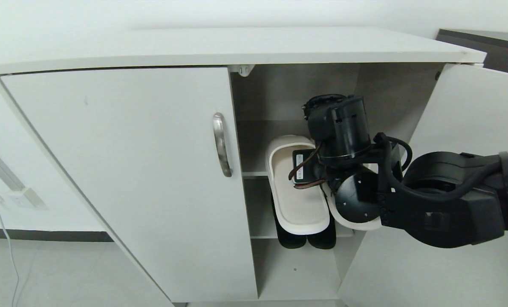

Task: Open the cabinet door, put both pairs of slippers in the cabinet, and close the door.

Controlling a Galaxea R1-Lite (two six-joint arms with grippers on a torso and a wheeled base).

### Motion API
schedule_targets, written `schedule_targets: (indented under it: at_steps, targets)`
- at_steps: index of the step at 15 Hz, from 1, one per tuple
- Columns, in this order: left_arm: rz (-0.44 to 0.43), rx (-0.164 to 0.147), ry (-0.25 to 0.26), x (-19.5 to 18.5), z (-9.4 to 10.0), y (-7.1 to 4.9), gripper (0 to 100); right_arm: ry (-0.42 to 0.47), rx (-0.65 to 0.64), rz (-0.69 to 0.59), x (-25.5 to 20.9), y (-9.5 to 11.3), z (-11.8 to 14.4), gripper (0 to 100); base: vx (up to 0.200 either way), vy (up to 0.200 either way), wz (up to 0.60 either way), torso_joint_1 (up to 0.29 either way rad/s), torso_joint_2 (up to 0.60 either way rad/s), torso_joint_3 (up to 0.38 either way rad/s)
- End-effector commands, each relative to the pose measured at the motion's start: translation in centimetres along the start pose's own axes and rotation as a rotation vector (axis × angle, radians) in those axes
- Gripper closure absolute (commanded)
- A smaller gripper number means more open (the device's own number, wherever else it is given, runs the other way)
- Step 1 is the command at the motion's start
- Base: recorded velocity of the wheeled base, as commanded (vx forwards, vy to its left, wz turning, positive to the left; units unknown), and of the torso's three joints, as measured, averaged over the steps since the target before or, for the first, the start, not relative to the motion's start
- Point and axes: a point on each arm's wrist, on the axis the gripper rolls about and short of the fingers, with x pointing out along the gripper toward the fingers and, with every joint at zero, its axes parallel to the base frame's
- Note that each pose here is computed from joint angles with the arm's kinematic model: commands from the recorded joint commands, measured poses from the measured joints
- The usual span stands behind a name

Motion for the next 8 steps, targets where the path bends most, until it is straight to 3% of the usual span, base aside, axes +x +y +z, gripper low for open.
schedule_targets:
  at_steps: [1,8]
  targets:
    - [0.001,-0.002,-0.001,0.0,0.0,0.0,100,-0.001,-0.004,0.002,0.0,0.1,-0.1,100,0.000,0.000,0.00,0.000,0.00,0.000]
    - [0.001,-0.002,-0.001,0.0,0.0,0.0,100,-0.003,0.002,-0.009,1.4,0.8,-0.2,100,0.000,0.000,0.00,0.000,0.00,0.000]
